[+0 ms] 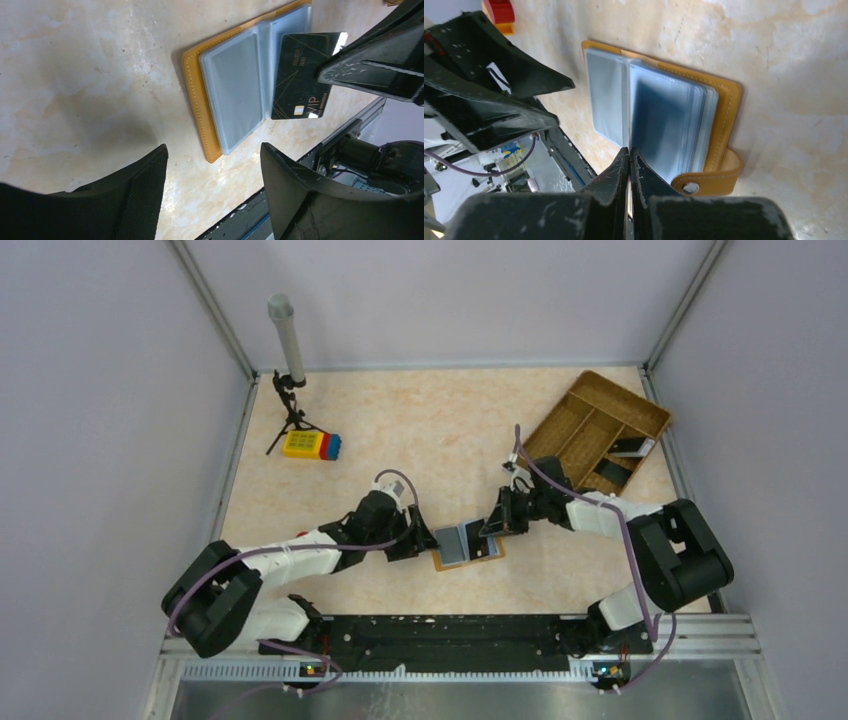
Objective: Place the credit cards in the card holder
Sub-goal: Insert the credit card into the card holder.
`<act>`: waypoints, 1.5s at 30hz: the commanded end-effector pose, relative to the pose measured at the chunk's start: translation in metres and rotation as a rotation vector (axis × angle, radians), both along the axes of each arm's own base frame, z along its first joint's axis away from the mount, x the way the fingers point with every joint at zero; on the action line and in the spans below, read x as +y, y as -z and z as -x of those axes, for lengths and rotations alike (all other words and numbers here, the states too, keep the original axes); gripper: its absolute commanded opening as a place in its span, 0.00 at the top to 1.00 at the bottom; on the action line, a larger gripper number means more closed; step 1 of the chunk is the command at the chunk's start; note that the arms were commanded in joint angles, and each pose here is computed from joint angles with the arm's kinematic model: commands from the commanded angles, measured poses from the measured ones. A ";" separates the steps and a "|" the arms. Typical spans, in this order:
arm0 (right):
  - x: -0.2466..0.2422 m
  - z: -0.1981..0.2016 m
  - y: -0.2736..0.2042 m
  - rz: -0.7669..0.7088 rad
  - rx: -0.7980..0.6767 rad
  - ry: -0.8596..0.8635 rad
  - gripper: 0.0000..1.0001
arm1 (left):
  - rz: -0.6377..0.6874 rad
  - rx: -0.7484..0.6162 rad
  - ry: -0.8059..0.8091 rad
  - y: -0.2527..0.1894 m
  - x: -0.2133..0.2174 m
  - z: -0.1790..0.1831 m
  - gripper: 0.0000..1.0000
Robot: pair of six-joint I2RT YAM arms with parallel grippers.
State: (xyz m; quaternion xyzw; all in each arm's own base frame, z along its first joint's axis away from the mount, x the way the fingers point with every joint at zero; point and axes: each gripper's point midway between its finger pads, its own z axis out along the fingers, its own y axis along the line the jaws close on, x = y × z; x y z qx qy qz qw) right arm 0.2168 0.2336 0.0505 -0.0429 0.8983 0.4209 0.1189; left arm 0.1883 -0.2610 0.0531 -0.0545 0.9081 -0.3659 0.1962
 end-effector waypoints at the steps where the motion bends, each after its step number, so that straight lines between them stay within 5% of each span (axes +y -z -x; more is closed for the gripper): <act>1: 0.014 -0.019 -0.019 -0.069 -0.082 -0.043 1.00 | 0.012 -0.019 0.011 -0.006 -0.010 -0.009 0.31; 45: 0.024 -0.003 0.031 0.005 0.047 -0.049 1.00 | -0.037 0.042 0.065 0.020 -0.014 -0.005 0.60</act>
